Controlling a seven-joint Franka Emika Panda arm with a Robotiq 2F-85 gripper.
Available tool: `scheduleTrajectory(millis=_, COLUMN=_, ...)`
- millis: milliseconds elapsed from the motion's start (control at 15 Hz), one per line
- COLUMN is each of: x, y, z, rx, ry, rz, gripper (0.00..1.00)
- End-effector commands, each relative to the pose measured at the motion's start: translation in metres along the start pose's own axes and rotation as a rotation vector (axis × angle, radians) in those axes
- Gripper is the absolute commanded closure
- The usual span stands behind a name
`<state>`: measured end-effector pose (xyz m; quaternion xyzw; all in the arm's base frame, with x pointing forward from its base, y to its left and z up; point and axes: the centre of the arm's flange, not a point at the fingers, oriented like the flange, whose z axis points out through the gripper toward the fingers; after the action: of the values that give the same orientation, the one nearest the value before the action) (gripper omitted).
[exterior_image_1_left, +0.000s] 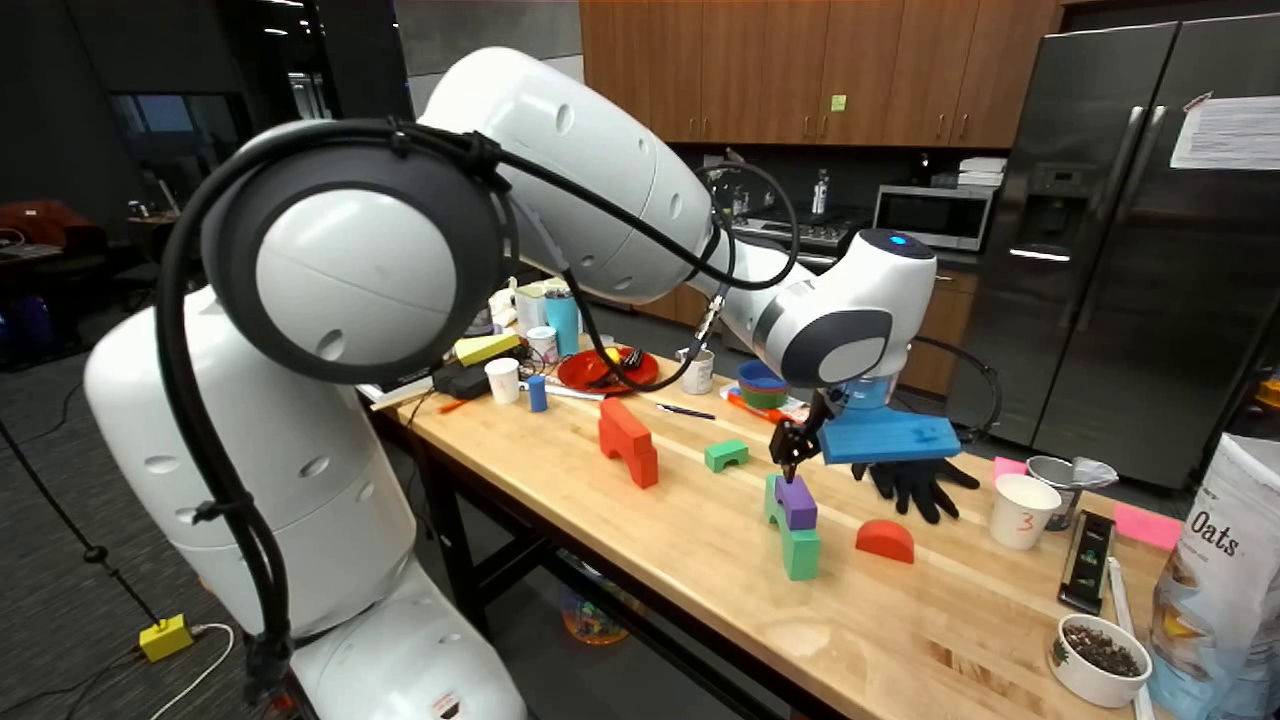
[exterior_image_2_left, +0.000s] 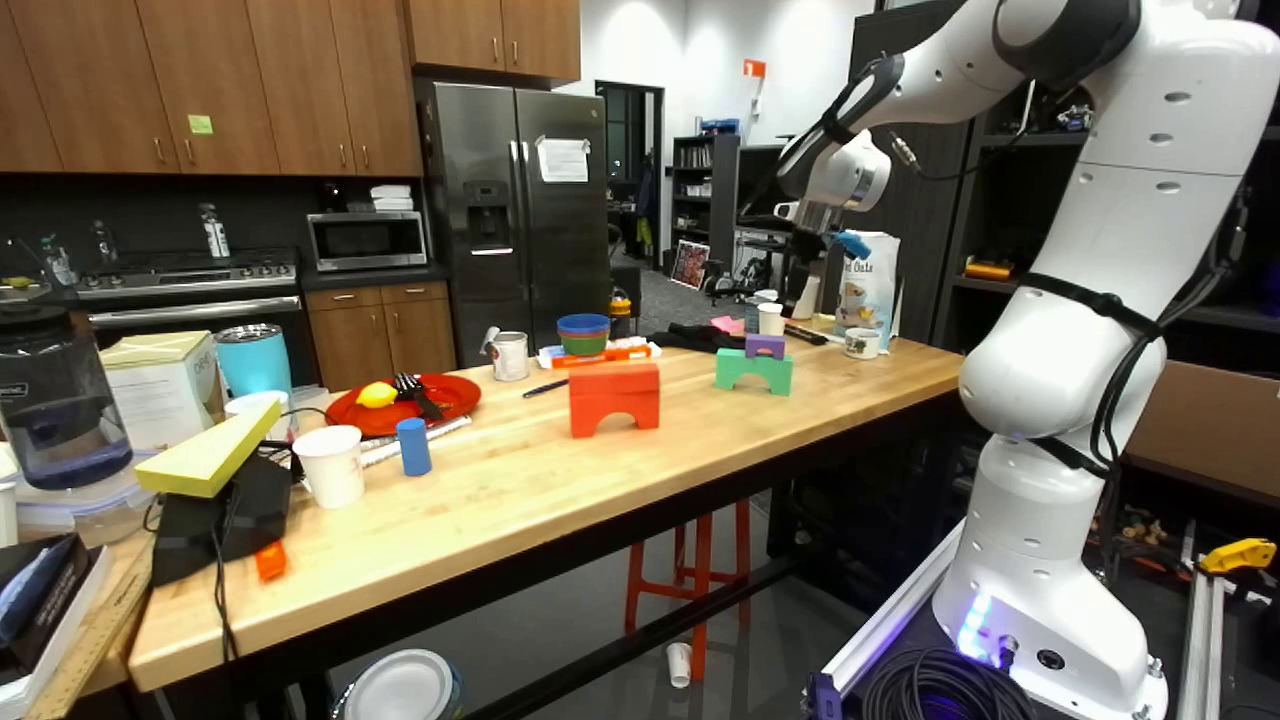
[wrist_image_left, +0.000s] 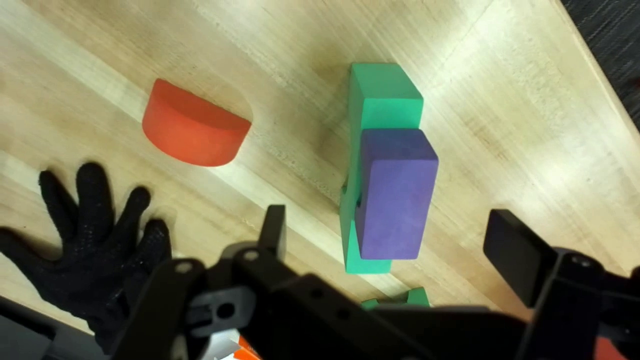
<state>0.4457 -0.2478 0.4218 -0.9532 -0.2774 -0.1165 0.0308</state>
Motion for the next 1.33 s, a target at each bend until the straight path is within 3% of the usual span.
scheduleTrajectory(millis=0, x=-0.013, y=-0.010, z=-0.006, rx=-0.030, ry=0.029, rz=-0.007, gripper=0.00)
scheduleTrajectory(millis=467, x=-0.013, y=-0.027, z=-0.032, rx=-0.089, ry=0.010, rz=-0.129, gripper=0.00)
scheduleTrajectory(millis=933, x=-0.004, y=-0.052, z=-0.057, rx=-0.035, ry=0.037, rz=-0.315, gripper=0.00)
scheduleTrajectory(millis=1267, x=-0.003, y=-0.063, z=-0.055, rx=-0.029, ry=-0.005, rz=-0.464, gripper=0.00)
